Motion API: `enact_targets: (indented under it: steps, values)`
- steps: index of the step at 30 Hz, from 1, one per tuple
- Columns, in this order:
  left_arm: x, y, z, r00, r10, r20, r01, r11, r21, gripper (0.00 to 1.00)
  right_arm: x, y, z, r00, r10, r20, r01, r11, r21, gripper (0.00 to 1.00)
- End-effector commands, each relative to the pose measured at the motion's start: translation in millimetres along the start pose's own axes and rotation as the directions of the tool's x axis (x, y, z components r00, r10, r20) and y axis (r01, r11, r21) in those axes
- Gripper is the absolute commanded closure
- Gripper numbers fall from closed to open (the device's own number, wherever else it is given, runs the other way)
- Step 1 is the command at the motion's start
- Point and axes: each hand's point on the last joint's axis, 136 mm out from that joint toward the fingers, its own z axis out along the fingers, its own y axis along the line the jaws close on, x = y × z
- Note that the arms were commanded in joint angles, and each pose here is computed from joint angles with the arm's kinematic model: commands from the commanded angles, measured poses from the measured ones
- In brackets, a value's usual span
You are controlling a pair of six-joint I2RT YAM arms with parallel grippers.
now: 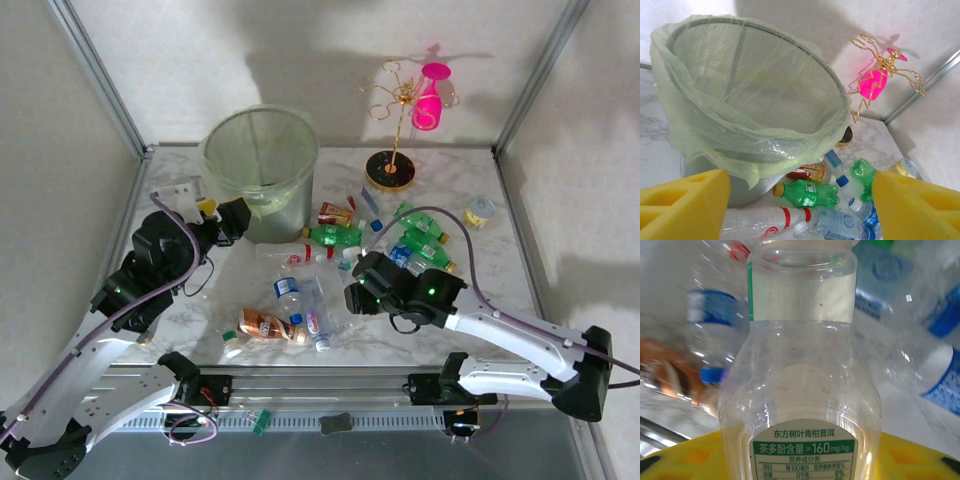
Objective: Put the plastic bottles in the bin
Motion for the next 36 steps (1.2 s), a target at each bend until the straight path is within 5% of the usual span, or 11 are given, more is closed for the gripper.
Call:
enact_targets:
  steps: [1,8,14,21,28,36]
  values:
    - [-13.3,14.5,-10.5,0.997,-0.001,0.073,0.006,0.998,-0.069,0.25,-45.6,28.5,-32.1,0.987,-0.054,0.154,0.068,0.994,-0.091,0.48]
    - [-27.8,44.5,-32.6,0.980,-0.010,0.198,0.048,0.981,-0.187,0.26,-135.6,83.2,-66.7,0.926,-0.138,0.351,0.201,0.968,-0.150,0.48]
    - [-32.8,52.4,-39.0,0.972,0.012,0.236,0.042,0.974,-0.222,0.27,-238.6,119.1,-90.2,0.860,-0.070,0.505,0.238,0.931,-0.276,0.49]
    - [-25.8,62.9,-37.7,0.967,0.059,0.248,0.009,0.965,-0.263,0.27,-324.8,144.1,-58.3,0.834,-0.057,0.550,0.268,0.911,-0.312,0.49]
    - [-22.1,71.9,-38.0,0.956,0.088,0.280,-0.002,0.956,-0.293,0.27,-360.1,152.2,-2.6,0.831,-0.074,0.552,0.286,0.907,-0.310,0.49]
    - [-13.0,83.4,-40.1,0.949,0.081,0.306,0.020,0.950,-0.313,0.27,-341.2,155.8,71.8,0.882,-0.123,0.456,0.292,0.901,-0.321,0.48]
